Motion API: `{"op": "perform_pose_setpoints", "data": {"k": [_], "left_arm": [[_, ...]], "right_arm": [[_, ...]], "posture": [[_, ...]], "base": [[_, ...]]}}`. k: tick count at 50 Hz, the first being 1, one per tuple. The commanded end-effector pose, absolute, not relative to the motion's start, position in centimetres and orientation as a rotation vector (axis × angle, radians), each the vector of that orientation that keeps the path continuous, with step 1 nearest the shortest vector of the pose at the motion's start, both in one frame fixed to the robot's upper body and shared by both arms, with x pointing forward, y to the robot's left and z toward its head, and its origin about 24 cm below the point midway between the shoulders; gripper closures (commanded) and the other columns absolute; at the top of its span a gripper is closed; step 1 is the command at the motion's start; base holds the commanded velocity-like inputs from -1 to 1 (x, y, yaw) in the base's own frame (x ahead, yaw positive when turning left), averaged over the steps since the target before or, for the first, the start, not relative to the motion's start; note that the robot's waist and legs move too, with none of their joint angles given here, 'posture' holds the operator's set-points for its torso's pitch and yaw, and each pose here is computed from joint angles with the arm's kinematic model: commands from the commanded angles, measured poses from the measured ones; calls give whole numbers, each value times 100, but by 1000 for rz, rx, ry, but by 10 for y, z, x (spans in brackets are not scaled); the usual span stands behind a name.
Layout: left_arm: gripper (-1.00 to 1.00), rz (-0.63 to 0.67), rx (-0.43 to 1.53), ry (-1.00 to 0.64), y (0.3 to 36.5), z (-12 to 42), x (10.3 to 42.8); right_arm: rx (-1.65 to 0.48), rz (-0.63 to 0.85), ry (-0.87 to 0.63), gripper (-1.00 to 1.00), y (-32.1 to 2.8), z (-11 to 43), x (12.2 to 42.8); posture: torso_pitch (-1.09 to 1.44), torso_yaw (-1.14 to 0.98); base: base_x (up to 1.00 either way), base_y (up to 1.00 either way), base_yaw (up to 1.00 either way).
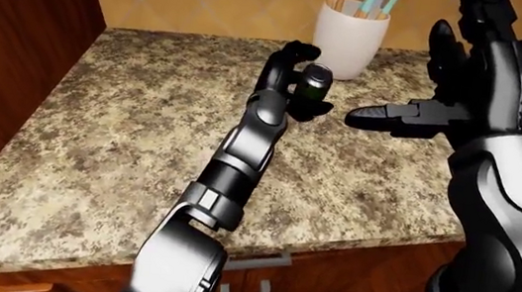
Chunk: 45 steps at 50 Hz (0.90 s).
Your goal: Move the drinks to the dining counter.
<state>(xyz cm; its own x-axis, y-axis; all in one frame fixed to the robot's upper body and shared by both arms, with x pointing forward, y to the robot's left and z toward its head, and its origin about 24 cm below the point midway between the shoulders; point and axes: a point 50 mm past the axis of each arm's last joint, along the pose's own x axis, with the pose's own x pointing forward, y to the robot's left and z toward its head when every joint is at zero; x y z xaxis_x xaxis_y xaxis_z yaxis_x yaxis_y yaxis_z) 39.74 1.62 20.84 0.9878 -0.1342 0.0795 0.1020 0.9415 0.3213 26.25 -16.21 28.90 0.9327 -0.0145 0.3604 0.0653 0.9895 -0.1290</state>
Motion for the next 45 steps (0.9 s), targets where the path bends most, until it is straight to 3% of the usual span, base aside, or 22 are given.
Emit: {"op": "perform_pose_setpoints", "data": {"k": [1,4,13,36,45], "left_arm": [[8,-134,314,-170,10,224,396],[40,-128,309,-171,11,221,396],[99,-81,291,-194,22,221,397],[100,-68,189,-335,76,311,329],[100,-42,154,-349,96,321,320]], "right_arm": [[-142,-50,-443,-100,-163,301,257],[-141,-51,-441,-100,-164,298,257],[-141,-53,-442,-100,-165,297,256],[-161,-34,-448,-100,-156,303,256],[-171,-27,-442,-100,-153,300,258]], "posture": [[0,0],[0,0],[0,0],[0,0],[0,0]], "base": [[0,0,0],[0,0,0],[0,0,0],[0,0,0],[0,0,0]]}}
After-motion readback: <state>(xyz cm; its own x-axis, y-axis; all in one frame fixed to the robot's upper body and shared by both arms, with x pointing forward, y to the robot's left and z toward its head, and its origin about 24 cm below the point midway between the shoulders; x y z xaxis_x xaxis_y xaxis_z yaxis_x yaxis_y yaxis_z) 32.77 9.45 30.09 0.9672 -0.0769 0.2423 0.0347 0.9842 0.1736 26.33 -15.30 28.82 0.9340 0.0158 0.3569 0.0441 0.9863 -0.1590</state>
